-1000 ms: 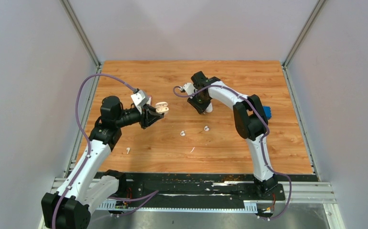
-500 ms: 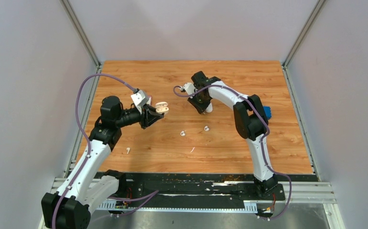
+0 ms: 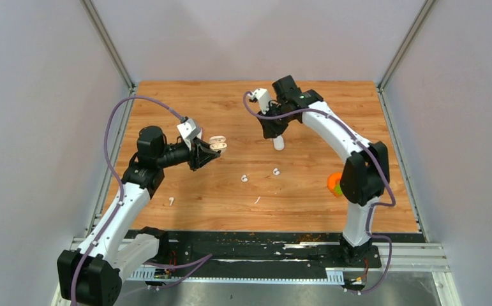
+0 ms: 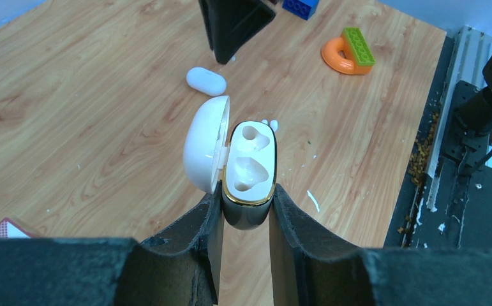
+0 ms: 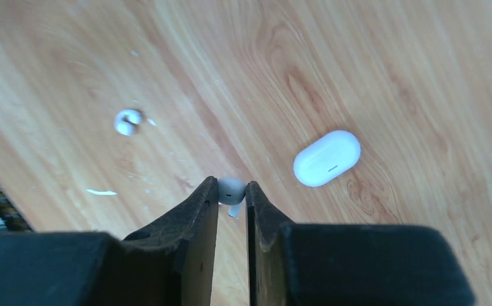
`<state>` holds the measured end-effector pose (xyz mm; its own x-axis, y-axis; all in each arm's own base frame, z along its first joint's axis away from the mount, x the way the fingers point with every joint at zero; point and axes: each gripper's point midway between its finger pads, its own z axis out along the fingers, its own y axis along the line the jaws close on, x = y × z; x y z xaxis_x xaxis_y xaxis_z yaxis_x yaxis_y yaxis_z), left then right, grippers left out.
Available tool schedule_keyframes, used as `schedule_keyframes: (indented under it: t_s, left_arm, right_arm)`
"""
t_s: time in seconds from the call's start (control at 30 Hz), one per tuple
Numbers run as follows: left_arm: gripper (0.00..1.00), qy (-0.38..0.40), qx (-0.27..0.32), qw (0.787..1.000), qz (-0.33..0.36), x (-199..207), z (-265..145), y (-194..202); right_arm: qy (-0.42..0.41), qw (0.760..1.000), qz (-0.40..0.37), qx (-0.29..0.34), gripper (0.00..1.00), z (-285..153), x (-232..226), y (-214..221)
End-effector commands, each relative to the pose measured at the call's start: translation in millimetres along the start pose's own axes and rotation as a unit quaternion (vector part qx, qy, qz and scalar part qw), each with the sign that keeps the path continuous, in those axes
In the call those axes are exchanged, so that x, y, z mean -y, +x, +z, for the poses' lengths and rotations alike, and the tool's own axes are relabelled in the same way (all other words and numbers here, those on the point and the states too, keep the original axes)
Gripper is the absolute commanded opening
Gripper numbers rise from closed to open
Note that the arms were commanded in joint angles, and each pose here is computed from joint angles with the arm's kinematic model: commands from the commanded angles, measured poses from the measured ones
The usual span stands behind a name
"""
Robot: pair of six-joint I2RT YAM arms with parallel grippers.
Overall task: Insert the wireless bluetooth earbuds into the charging case
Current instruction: Pick up the earbud from the center of the board, then place the earbud in the charging case.
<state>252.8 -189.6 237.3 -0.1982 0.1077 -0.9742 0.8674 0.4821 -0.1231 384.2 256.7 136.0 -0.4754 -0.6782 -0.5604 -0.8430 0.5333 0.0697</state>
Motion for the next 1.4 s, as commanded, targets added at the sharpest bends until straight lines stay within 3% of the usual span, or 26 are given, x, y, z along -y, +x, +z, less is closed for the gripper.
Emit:
schedule_keyframes:
  t_s: [0.0, 0.13, 0.3, 0.57, 0.73, 0.87, 1.37]
  left_arm:
    - [0.0, 0.017, 0.036, 0.999, 0.025, 1.8, 1.4, -34.3]
    - [0.0, 0.032, 0.053, 0.998, 0.011, 1.4, 7.6, -42.8]
    - [0.0, 0.051, 0.083, 0.995, -0.003, 3.2, 13.4, -58.1]
    - [0.0, 0.067, 0.114, 0.991, -0.005, 11.0, 14.8, -88.5]
    - [0.0, 0.06, 0.138, 0.989, -0.001, 11.9, 11.0, -114.4]
    - [0.0, 0.054, 0.153, 0.987, 0.006, 12.2, 7.8, -130.4]
    - [0.0, 0.049, 0.178, 0.983, 0.003, 14.0, 2.8, -153.4]
  right_arm:
    - [-0.038, 0.993, 0.002, 0.109, 0.0, -71.3, -27.4, -44.5]
    - [-0.073, 0.974, -0.015, 0.214, 0.0, -131.1, -53.3, -84.9]
    - [-0.127, 0.926, -0.029, 0.353, 0.02, -195.1, -93.9, -134.8]
    - [-0.139, 0.863, -0.068, 0.48, 0.03, -247.0, -136.0, -198.1]
    - [-0.144, 0.838, -0.088, 0.519, 0.03, -258.2, -158.2, -217.5]
    - [-0.157, 0.833, -0.097, 0.521, 0.03, -254.1, -172.3, -223.6]
    - [-0.165, 0.843, -0.092, 0.504, 0.04, -222.1, -185.9, -224.5]
